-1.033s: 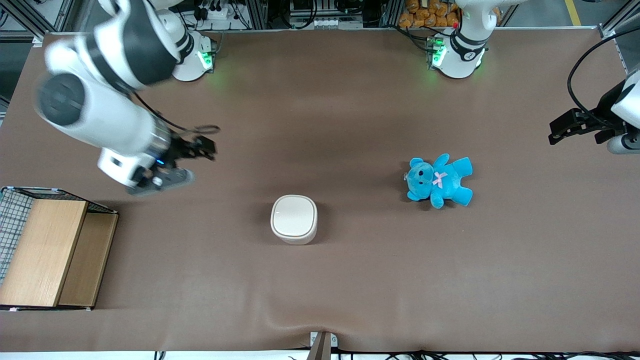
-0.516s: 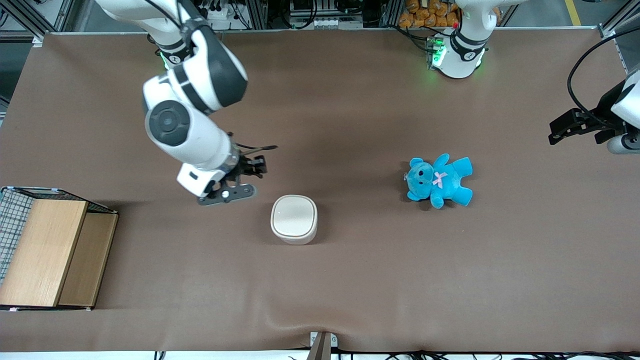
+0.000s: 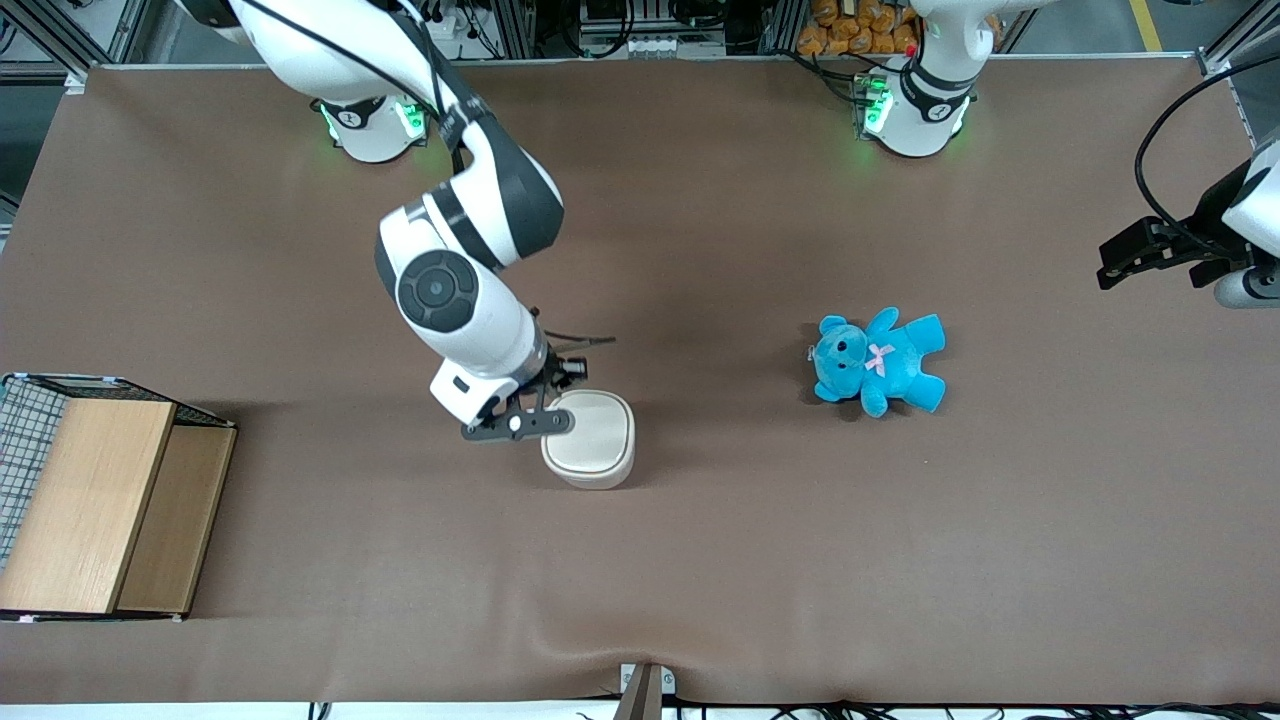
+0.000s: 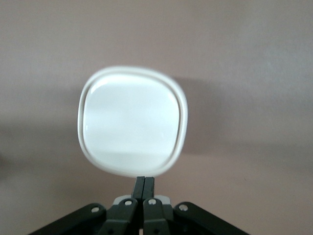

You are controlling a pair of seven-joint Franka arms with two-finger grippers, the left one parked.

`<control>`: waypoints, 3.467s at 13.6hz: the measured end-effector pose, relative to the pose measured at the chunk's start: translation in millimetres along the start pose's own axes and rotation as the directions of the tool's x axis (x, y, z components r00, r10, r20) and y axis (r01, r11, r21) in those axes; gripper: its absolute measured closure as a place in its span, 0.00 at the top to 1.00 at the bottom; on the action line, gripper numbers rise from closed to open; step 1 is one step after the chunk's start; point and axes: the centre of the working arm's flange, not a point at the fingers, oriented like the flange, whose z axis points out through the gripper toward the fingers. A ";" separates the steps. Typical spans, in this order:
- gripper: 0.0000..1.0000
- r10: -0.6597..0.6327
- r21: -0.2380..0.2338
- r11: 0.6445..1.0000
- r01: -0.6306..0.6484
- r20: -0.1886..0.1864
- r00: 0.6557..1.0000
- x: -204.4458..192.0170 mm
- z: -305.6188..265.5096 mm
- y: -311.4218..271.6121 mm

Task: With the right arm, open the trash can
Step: 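Lower the right gripper and grip the lid's edge, then pull the lid edge toward the right arm to flip it open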

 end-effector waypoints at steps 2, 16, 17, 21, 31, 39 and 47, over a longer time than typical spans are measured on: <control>0.01 0.022 -0.001 1.000 -0.022 -0.009 1.000 6.3 12.2 0.8; 0.01 0.047 -0.023 0.999 -0.047 0.003 0.999 15.8 60.8 8.7; 0.01 0.048 -0.023 0.999 -0.048 0.004 0.999 15.9 61.5 8.8; 0.01 0.051 -0.024 0.998 -0.051 0.004 0.999 16.1 62.5 9.1; 0.01 0.058 -0.024 0.998 -0.058 0.005 0.998 16.4 64.2 9.3; 0.01 0.063 -0.043 0.997 -0.061 0.032 0.998 17.3 58.3 12.6; 0.01 0.077 -0.042 0.996 -0.075 0.037 0.996 12.9 -21.3 2.4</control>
